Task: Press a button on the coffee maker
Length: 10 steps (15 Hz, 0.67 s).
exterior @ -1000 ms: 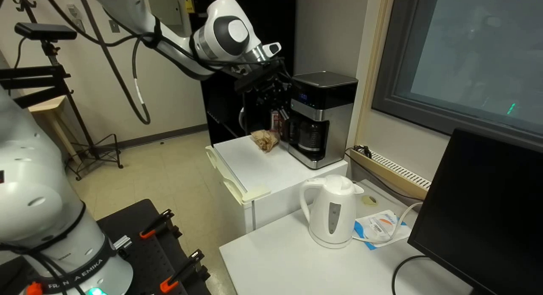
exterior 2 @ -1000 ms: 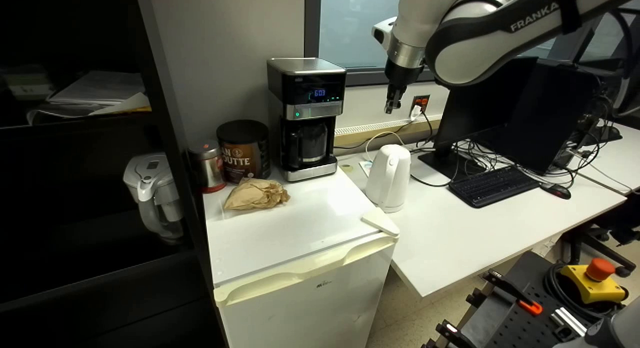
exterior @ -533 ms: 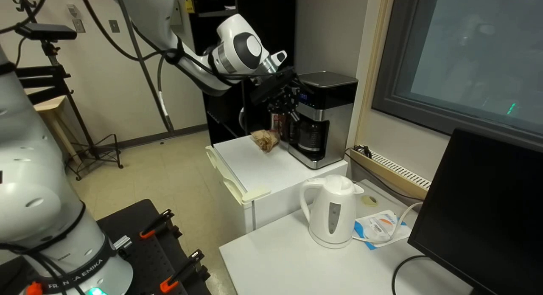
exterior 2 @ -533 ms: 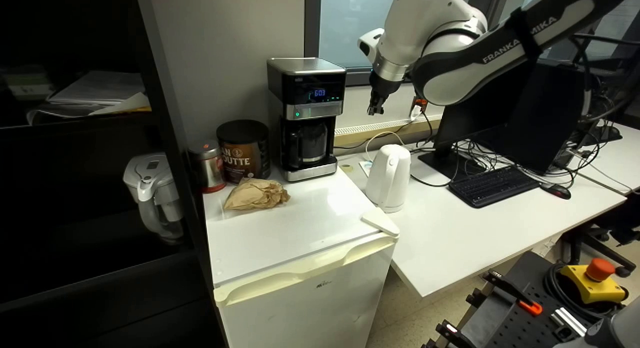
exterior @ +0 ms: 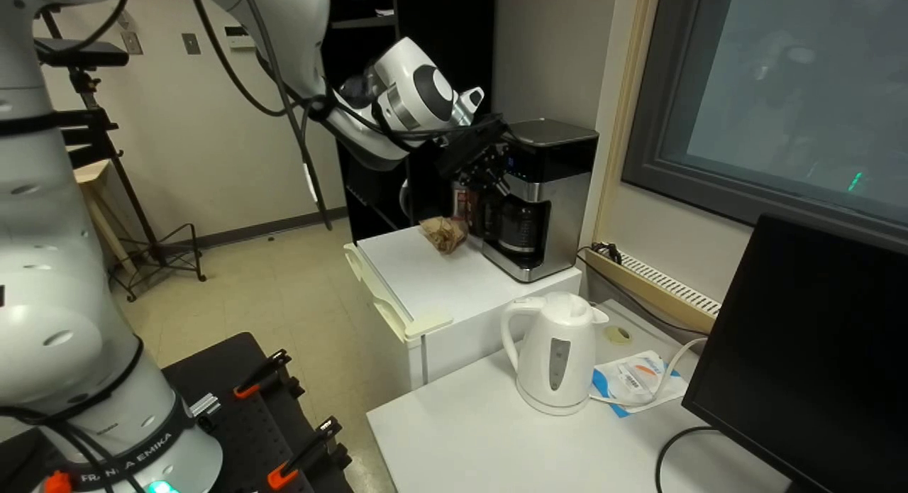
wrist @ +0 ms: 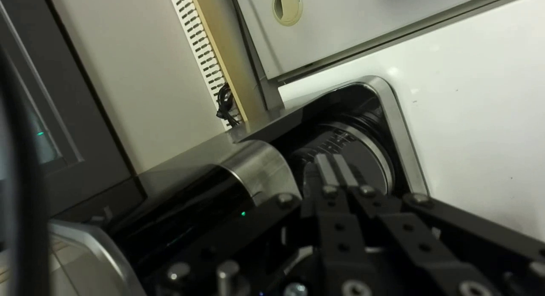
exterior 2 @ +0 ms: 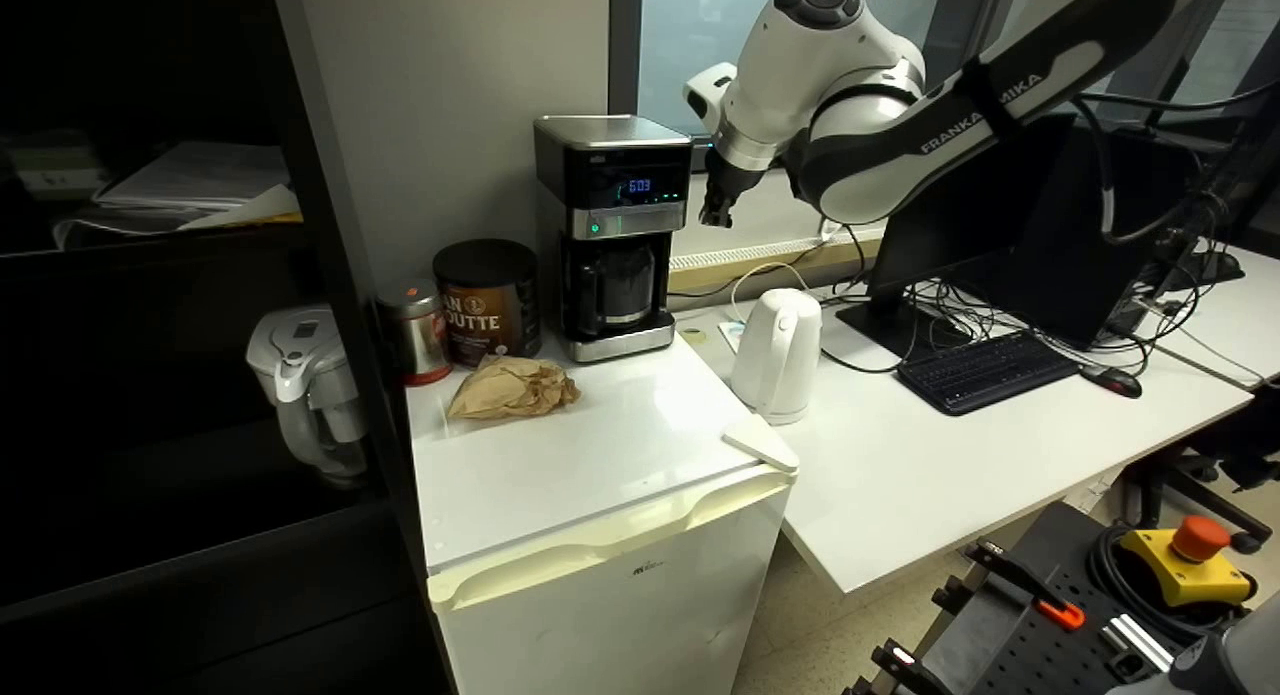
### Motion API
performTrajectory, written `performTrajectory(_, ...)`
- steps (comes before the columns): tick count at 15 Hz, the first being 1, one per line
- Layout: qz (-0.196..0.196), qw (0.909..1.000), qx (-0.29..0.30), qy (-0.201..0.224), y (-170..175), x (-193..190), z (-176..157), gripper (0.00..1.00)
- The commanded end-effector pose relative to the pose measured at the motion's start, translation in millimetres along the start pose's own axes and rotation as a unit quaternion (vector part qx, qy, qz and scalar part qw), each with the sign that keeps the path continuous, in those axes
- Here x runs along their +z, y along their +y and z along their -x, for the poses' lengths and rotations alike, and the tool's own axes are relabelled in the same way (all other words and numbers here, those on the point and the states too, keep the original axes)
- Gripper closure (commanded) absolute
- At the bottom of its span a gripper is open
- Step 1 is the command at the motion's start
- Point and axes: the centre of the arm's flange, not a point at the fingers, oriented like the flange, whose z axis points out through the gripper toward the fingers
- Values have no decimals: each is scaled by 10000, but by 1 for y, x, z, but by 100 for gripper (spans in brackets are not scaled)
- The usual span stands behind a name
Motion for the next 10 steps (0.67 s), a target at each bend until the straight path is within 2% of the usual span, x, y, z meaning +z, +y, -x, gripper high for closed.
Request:
performTrajectory(1,221,9996,-20,194,7,17,-17,100)
performTrajectory(10,264,9992,63,303,18,38,-39,100)
